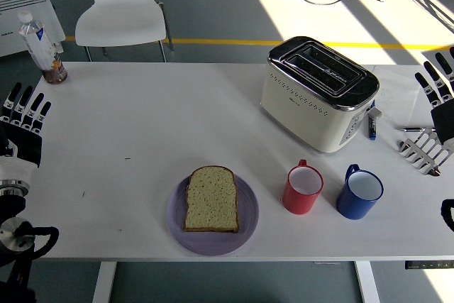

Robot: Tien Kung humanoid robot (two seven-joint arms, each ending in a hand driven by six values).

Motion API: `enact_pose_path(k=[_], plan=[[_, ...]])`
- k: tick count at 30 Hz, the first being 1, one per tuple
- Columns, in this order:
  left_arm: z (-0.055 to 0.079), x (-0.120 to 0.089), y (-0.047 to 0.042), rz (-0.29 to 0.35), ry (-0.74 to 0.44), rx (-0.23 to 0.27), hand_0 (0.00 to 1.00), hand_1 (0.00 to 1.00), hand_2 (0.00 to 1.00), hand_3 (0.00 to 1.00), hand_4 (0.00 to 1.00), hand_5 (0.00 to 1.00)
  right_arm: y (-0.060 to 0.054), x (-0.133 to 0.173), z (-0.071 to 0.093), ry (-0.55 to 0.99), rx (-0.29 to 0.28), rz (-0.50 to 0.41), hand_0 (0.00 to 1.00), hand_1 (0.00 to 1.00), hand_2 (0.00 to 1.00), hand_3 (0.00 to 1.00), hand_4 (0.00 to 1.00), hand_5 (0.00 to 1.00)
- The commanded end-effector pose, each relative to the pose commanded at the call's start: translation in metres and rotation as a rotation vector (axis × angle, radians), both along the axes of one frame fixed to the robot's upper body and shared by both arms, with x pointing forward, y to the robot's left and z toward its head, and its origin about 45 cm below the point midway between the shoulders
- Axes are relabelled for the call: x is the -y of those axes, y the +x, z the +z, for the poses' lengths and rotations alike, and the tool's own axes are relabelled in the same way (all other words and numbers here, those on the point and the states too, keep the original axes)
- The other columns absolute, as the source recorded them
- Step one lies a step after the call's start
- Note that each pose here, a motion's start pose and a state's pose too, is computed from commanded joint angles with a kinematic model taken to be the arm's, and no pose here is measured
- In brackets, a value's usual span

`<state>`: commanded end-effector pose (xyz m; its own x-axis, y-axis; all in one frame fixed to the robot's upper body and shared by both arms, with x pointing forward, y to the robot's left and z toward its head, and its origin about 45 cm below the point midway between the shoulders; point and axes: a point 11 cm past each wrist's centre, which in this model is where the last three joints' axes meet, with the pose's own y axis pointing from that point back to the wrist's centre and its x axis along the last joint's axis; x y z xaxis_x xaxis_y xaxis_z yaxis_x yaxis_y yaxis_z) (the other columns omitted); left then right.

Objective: Push plate across desktop,pick up the break from the machine,place the break in the plate

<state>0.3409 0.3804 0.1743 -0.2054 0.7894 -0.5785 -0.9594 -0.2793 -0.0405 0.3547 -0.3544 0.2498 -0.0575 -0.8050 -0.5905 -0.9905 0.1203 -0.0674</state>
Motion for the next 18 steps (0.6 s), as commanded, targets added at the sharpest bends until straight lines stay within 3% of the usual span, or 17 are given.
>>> enact_pose_path(k=[18], plan=[[-0.014, 0.001, -0.0121, -0.005, 0.003, -0.035, 0.818, 0.823, 0.874, 0.815, 0.481, 0.998, -0.004, -0.003, -0.014, -0.011, -0.042, 0.013, 0.868, 0.826, 0.858, 0.858, 0.538, 0.998]])
